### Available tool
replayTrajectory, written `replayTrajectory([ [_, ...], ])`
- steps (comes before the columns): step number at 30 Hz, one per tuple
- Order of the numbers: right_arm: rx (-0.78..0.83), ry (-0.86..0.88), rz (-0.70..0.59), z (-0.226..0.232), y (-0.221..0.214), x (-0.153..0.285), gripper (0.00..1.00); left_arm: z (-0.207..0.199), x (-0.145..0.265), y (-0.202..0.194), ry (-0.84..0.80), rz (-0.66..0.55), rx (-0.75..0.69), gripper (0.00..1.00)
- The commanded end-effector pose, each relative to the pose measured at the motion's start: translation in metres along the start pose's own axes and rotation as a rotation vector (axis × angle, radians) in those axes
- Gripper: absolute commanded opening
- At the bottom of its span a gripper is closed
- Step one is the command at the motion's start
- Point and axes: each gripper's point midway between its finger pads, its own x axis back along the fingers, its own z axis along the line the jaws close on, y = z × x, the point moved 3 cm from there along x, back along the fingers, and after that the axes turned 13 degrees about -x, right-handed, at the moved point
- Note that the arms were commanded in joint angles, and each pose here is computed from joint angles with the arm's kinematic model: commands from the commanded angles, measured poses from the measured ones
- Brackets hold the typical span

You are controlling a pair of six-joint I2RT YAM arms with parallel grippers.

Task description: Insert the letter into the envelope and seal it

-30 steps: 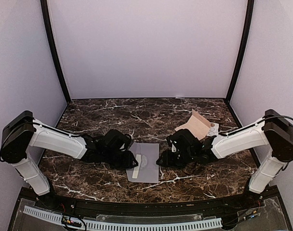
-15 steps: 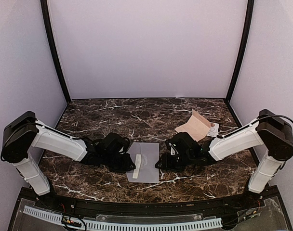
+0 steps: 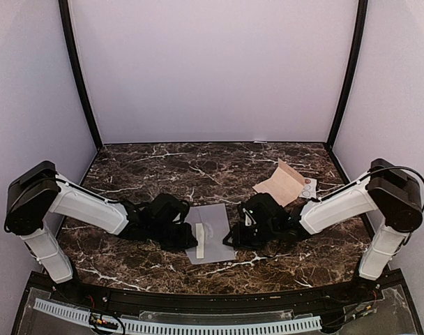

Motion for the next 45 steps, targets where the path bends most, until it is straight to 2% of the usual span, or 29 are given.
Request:
replayTrajectory([
  [1, -0.002, -0.005, 0.024, 0.0, -0.006, -0.006, 0.33, 0.006, -0.005, -0.011, 0.01, 0.034, 0.001, 0.09],
  [28, 0.018, -0.011, 0.047, 0.004, -0.011, -0.015, 0.28, 0.0, -0.014, -0.012, -0.039, 0.043, 0.003, 0.03],
  [45, 0.023, -0.012, 0.047, 0.005, -0.012, -0.015, 0.27, -0.006, -0.018, -0.01, -0.079, 0.043, 0.007, 0.02],
])
